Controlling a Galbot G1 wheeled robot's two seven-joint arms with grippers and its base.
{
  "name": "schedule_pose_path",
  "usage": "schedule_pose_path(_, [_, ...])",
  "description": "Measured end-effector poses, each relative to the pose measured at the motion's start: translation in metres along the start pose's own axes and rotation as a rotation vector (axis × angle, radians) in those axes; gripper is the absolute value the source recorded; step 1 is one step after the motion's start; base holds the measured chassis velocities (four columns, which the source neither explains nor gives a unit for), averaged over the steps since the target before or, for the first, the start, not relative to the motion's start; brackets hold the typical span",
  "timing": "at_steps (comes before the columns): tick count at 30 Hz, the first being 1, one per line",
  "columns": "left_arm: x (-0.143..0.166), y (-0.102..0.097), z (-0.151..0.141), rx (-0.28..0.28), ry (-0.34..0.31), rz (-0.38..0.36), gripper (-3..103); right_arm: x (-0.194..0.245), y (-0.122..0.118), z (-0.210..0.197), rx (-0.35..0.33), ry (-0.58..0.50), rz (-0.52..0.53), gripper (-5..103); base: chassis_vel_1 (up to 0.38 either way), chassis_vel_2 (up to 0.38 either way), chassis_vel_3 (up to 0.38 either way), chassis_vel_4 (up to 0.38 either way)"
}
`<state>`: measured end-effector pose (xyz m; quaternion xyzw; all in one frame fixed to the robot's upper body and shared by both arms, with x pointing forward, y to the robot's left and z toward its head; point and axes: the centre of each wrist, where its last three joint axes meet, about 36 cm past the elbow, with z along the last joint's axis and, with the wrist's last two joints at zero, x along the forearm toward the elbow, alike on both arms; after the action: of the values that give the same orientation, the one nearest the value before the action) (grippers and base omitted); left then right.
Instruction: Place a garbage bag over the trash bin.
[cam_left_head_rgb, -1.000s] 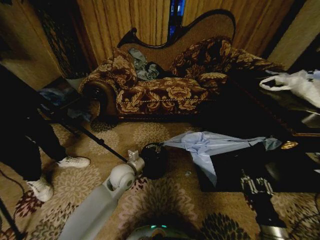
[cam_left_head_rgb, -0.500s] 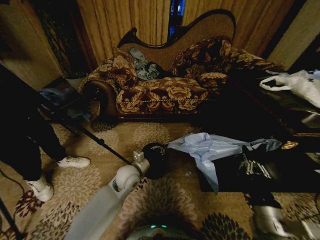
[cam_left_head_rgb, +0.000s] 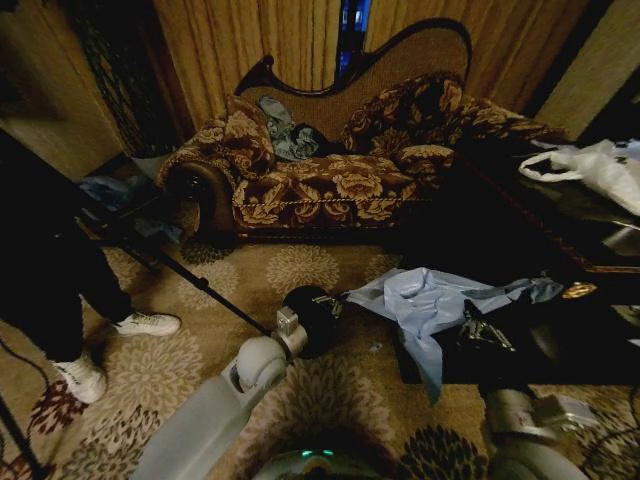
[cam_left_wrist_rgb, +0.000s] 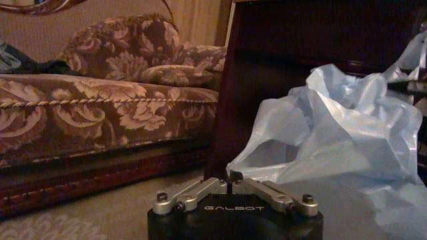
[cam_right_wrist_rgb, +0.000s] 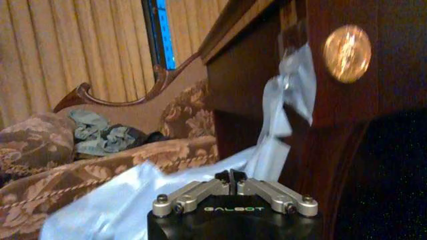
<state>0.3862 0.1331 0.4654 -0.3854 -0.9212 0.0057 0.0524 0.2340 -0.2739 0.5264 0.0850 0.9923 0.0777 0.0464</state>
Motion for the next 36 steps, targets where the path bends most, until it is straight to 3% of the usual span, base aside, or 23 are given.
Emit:
schedule_pose_path(4, [-0.001,0.000,0.005,-0.008,0.015,0.002,0,-0.003,-0.002,-0.002,0.002,-0.035,-0.026,0,0.000,0.000,0.000,0.000])
schedule_pose_path(18, [-0.015,-0.008,0.018,-0.029,0.038,0.019,0,-0.014,0.004,-0.008,-0.055,0.058,-0.206,0,0.000,0.000,0.000,0.000])
schedule_pose_path(23, [-0.016,-0.008,0.020,-0.033,0.042,0.019,0,-0.028,0.001,-0.022,0.000,0.142,-0.268,0,0.000,0.000,0.000,0.000])
schedule_pose_path(32, [-0.016,-0.007,0.015,-0.038,0.025,0.019,0,-0.026,0.000,-0.020,0.089,0.323,-0.279,0,0.000,0.000,0.000,0.000])
schedule_pose_path(36, [-0.014,-0.008,0.011,-0.036,0.010,0.021,0,-0.026,0.000,-0.020,0.119,0.338,-0.284,0,0.000,0.000,0.000,0.000])
